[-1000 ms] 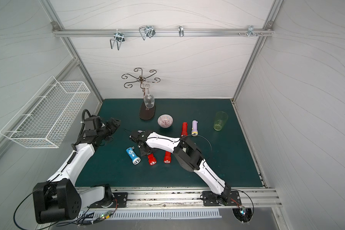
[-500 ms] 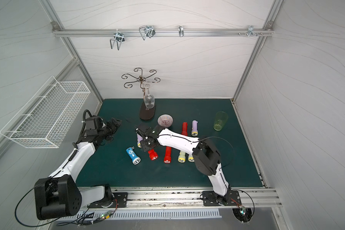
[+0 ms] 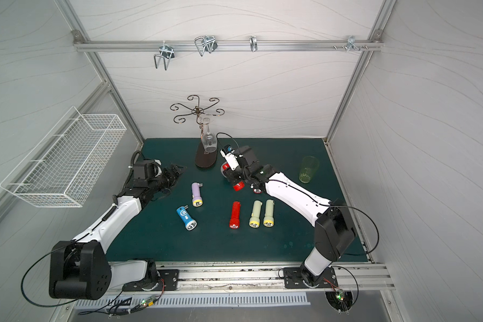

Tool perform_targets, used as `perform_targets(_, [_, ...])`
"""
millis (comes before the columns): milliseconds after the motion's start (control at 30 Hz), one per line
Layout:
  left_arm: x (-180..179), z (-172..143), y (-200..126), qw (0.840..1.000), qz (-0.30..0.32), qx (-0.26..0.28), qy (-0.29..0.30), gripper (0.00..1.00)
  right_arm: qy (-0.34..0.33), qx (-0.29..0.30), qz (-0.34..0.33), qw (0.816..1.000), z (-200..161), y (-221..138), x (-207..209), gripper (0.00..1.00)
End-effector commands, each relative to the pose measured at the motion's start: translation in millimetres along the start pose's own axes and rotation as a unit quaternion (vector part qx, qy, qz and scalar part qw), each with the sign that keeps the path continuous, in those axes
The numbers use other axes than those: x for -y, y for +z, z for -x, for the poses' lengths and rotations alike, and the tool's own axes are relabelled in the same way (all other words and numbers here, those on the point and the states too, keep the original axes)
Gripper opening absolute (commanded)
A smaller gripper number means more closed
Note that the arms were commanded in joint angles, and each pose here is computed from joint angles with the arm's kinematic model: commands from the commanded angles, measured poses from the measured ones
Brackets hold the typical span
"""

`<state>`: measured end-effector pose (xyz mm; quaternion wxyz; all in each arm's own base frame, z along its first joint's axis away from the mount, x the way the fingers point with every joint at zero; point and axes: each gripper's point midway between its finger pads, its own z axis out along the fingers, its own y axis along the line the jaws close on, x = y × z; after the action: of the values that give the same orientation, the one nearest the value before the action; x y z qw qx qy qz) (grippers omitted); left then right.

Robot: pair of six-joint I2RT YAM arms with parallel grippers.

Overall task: Close the plug at the bottom of the flashlight
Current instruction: Pick up the flashlight from the center of the board.

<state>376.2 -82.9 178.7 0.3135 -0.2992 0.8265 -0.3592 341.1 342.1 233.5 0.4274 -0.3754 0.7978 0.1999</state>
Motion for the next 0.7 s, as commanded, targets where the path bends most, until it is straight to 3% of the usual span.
perform_targets(0, [52, -3, -1, 0.998, -0.061, -0.010, 0.009, 0.90, -0.093, 0.096, 0.011, 0.991, 36, -18, 10, 0.00])
perform_targets(133, [83, -26, 5, 0.995, -0.092, -0.039, -0.006, 0.89, -0.167, 0.134, 0.015, 0.977, 32, -22, 15, 0.00])
perform_targets(300, [110, -46, 9, 0.987, -0.127, -0.068, -0.074, 0.88, -0.297, 0.167, 0.000, 0.940, 18, -22, 9, 0.00])
perform_targets(467, [137, -64, 11, 0.975, -0.151, -0.103, -0.124, 0.84, -0.352, 0.169, -0.008, 0.920, 11, -19, 7, 0.00])
perform_targets(667, [147, -83, 12, 0.956, -0.152, -0.123, -0.218, 0.69, -0.380, 0.186, -0.033, 0.906, 10, -18, 11, 0.00])
